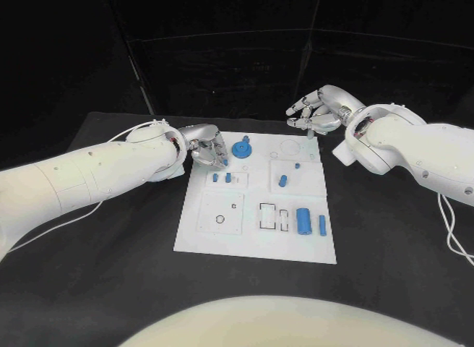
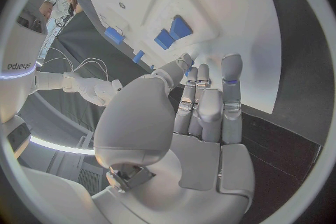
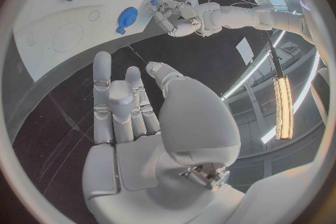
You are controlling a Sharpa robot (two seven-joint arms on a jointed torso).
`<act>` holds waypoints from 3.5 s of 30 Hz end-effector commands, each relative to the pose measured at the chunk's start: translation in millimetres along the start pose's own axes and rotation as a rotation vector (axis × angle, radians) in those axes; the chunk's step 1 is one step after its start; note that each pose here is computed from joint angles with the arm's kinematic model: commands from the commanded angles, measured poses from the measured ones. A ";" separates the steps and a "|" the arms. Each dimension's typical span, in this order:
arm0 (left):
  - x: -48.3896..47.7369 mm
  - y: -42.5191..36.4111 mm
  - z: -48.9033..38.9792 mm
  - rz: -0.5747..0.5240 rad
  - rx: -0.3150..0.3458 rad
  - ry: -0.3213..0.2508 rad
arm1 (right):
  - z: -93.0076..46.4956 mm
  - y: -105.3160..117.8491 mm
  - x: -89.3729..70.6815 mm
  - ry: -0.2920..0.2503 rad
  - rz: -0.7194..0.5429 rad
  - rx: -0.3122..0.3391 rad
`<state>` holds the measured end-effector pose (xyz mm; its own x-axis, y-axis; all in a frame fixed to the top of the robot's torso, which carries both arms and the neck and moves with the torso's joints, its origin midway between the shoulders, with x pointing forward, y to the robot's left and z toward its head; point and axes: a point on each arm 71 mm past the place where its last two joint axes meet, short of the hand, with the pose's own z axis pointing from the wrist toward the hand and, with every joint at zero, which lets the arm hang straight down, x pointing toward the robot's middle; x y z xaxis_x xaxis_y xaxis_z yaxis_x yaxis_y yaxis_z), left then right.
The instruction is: Assemble the parts on the task board
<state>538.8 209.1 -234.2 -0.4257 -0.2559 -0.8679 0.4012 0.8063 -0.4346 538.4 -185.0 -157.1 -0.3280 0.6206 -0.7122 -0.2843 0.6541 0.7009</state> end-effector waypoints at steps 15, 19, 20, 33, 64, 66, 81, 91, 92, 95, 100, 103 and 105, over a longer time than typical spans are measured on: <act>-0.1 1.4 0.4 -0.004 -0.015 0.012 | 0.1 1.7 -1.3 -0.009 0.002 -0.009; -0.1 1.9 0.0 -0.004 -0.017 0.013 | -0.1 1.5 -1.5 -0.010 0.002 -0.009; -0.1 1.9 -0.1 -0.004 -0.017 0.013 | -0.1 1.4 -1.6 -0.010 0.002 -0.009; -0.1 1.2 0.0 -0.004 -0.011 0.012 | 0.0 1.6 -1.4 -0.009 0.002 -0.009; -0.6 1.8 -0.5 -0.003 -0.012 0.002 | -0.1 1.5 -1.5 -0.009 0.002 -0.009; -0.7 2.3 -0.8 -0.003 -0.014 0.003 | -0.1 1.4 -1.5 -0.009 0.002 -0.008; -21.2 20.0 -19.7 -0.065 -0.029 -0.085 | -3.5 -7.4 -7.6 0.000 -0.067 0.008; -48.4 32.6 -47.5 -0.550 0.010 -0.329 | -16.8 -10.4 -8.0 0.077 -0.395 -0.020; -48.9 31.8 -49.3 -0.603 0.017 -0.344 | -18.1 -10.6 -7.1 0.082 -0.422 -0.022; -48.3 26.8 -54.1 -0.778 0.049 -0.381 | -22.7 -11.2 -2.9 0.095 -0.502 -0.029; -43.0 13.3 -59.3 -0.983 0.112 -0.399 | -27.5 -11.0 5.6 0.108 -0.593 -0.038; -38.9 4.2 -60.5 -1.061 0.145 -0.391 | -28.3 -11.5 10.3 0.113 -0.623 -0.038; -37.0 0.0 -60.8 -1.084 0.158 -0.384 | -28.2 -11.9 12.4 0.114 -0.633 -0.038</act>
<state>505.5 250.2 -191.7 -0.3750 -0.9073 -0.1900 0.1046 0.1623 -0.9812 512.3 -197.9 -172.8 -0.2194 0.1590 -0.9626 -0.4735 0.8453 0.2476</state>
